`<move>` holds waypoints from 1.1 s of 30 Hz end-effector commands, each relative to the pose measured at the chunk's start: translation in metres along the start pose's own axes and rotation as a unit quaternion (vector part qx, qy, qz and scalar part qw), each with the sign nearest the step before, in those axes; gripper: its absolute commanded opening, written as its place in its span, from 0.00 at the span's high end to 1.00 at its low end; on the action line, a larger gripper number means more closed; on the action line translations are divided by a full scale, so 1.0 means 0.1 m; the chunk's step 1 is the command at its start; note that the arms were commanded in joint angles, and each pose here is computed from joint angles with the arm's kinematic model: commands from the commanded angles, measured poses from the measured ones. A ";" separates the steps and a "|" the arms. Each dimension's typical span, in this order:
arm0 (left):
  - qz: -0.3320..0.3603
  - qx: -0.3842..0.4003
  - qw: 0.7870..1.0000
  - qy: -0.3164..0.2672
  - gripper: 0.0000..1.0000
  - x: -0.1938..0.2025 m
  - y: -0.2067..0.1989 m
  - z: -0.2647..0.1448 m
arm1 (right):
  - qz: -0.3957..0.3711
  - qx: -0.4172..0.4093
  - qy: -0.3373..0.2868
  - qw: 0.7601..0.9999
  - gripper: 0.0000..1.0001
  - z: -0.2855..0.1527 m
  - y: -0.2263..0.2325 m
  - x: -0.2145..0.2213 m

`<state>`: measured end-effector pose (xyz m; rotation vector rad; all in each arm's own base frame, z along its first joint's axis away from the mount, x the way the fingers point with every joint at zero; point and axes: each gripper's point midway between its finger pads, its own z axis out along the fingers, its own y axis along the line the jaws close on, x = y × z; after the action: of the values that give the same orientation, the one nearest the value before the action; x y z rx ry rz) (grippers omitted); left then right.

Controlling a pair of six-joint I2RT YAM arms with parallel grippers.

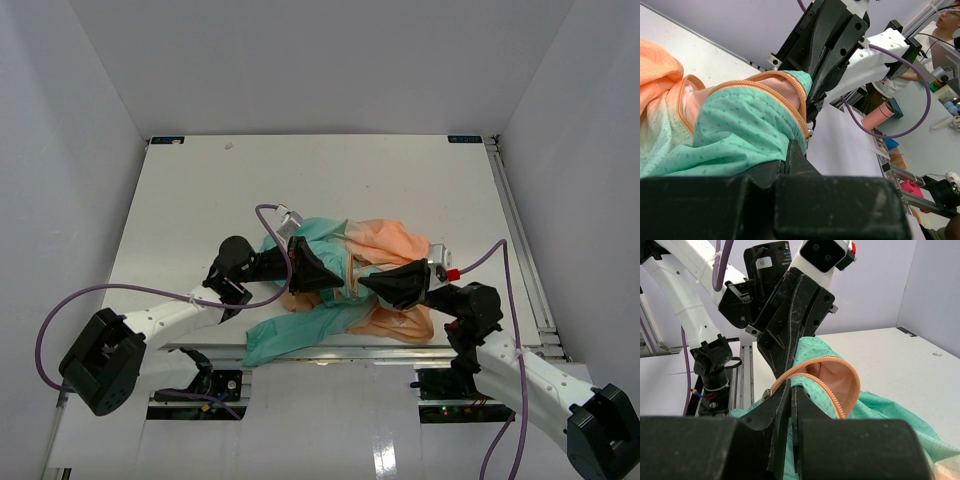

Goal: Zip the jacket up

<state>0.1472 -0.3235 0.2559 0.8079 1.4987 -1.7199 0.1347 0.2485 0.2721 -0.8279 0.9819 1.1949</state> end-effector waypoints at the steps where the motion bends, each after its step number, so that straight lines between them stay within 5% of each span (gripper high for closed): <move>1: 0.035 0.004 0.999 -0.009 1.00 -0.14 -0.09 0.02 | -0.038 0.002 -0.032 0.999 0.92 0.10 -0.02 -0.32; 13: 0.049 -0.004 0.999 -0.012 0.99 -0.17 -0.10 0.01 | -0.033 0.022 -0.008 0.999 0.92 0.13 -0.11 -0.29; 19: 0.057 0.004 0.998 -0.025 0.70 -0.19 -0.17 -0.03 | -0.024 0.016 -0.004 1.000 0.92 0.11 -0.09 -0.22; 33: 0.044 0.023 0.999 -0.021 0.58 -0.14 -0.17 -0.01 | -0.014 0.004 -0.014 1.000 0.92 0.12 -0.02 -0.22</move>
<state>0.1472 -0.3220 0.2705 0.8179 1.4326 -1.6929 0.1419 0.2535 0.2740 -0.8297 1.0382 1.1770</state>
